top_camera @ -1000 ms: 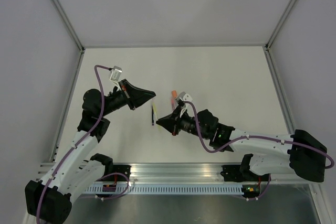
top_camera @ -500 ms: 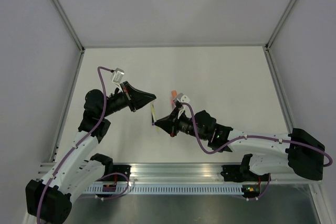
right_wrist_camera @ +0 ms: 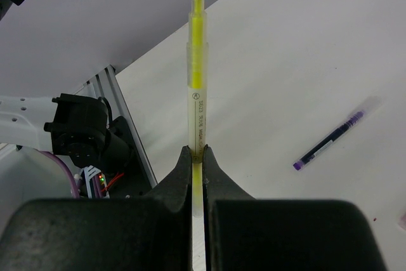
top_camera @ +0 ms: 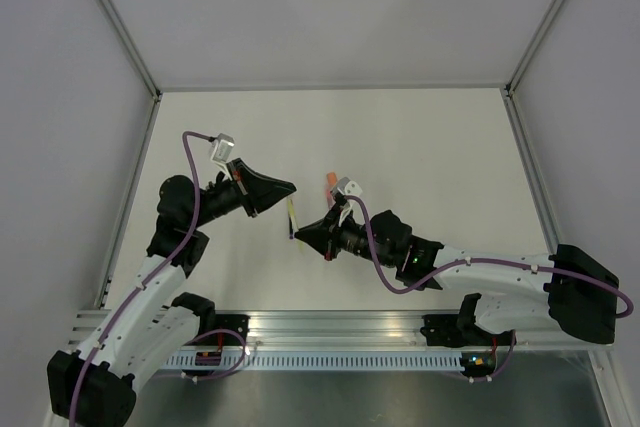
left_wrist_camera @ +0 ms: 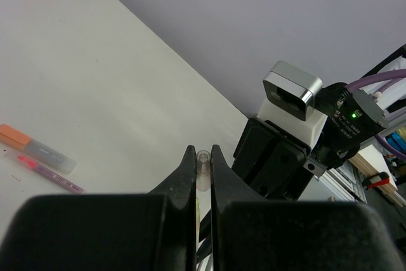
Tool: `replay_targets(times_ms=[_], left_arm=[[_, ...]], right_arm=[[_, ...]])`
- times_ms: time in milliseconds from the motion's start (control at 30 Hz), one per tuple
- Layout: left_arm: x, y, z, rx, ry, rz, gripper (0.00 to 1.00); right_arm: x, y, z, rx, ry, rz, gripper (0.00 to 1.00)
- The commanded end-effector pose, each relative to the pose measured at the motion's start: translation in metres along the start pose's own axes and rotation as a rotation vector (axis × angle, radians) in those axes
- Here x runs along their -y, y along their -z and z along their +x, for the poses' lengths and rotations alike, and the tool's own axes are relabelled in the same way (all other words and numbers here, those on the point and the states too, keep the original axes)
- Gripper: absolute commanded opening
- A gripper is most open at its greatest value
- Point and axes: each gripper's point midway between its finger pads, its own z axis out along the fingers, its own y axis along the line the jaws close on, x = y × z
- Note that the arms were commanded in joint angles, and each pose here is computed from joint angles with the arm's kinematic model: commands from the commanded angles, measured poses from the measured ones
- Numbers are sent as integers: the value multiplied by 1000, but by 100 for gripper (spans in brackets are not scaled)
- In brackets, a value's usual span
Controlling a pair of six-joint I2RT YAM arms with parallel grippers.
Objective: Insert the pens into the pen caps
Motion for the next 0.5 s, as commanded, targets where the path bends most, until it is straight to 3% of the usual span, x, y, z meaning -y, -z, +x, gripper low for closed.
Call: replay_targets(times_ms=[0,467], left_arm=[[4,1,-6,20,-46,10,2],[-6,1,-4,32,-35,-32,2]], right_arm=[[-12,-4,-23,65,3,-30,0],[-14,-2,-17,48,10,-38,0]])
